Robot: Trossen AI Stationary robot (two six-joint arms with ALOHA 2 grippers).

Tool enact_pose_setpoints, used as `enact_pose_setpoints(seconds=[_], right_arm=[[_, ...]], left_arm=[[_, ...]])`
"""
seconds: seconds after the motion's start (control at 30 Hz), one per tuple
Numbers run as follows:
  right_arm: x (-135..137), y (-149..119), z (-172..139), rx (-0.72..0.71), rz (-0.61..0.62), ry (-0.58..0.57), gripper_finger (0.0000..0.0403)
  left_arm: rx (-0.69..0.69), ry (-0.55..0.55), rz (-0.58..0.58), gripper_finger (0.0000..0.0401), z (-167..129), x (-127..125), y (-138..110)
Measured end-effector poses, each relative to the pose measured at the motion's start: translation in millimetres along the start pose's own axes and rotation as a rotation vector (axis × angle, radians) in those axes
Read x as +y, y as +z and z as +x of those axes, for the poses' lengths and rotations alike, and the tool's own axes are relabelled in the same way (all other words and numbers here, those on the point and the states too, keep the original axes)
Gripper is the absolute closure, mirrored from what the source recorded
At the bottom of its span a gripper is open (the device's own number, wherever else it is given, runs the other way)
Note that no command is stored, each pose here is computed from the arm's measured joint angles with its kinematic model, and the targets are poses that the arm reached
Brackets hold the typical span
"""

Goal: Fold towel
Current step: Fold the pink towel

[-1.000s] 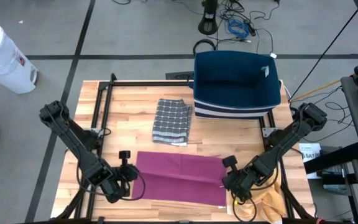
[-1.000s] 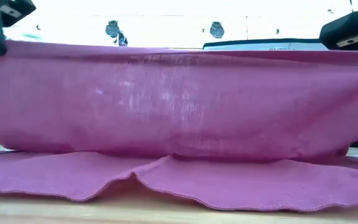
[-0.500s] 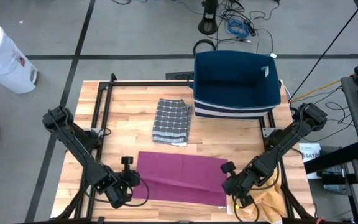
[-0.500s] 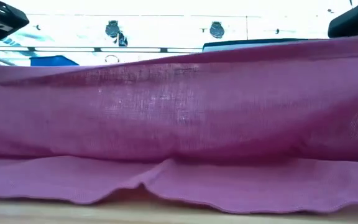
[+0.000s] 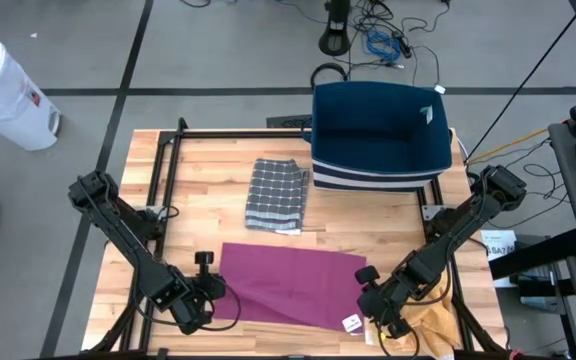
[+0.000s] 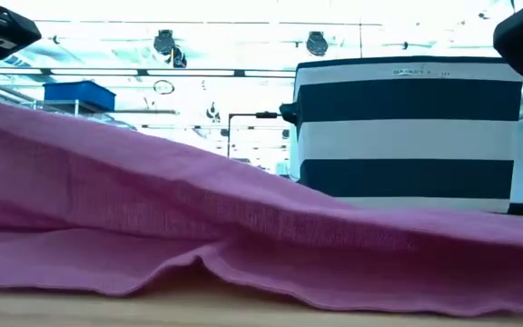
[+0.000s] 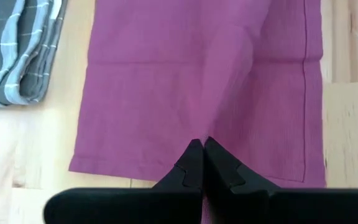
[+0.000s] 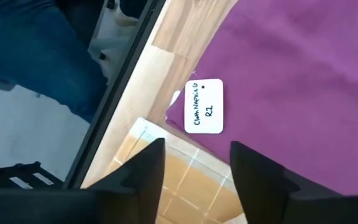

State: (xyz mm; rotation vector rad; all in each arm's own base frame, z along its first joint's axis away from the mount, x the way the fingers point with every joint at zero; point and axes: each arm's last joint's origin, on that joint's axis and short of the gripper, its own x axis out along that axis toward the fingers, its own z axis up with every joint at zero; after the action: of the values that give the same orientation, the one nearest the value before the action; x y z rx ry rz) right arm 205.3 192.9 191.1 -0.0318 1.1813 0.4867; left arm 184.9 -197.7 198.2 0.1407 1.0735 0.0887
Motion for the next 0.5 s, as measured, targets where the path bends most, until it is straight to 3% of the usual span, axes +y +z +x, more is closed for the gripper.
enact_pose_setpoints(seconds=[0.23,0.5], right_arm=[[-2.9,1.0,-0.1,-0.012,-0.001,-0.033,0.0224],[-9.8,2.9,-0.7,-0.018,-0.026,-0.074,0.0233]], left_arm=[[0.014,-0.024,-0.009,0.0397,-0.1,-1.1,-0.1],[-0.013,-0.073,0.032,0.0334,-4.4,-10.3,-3.2]])
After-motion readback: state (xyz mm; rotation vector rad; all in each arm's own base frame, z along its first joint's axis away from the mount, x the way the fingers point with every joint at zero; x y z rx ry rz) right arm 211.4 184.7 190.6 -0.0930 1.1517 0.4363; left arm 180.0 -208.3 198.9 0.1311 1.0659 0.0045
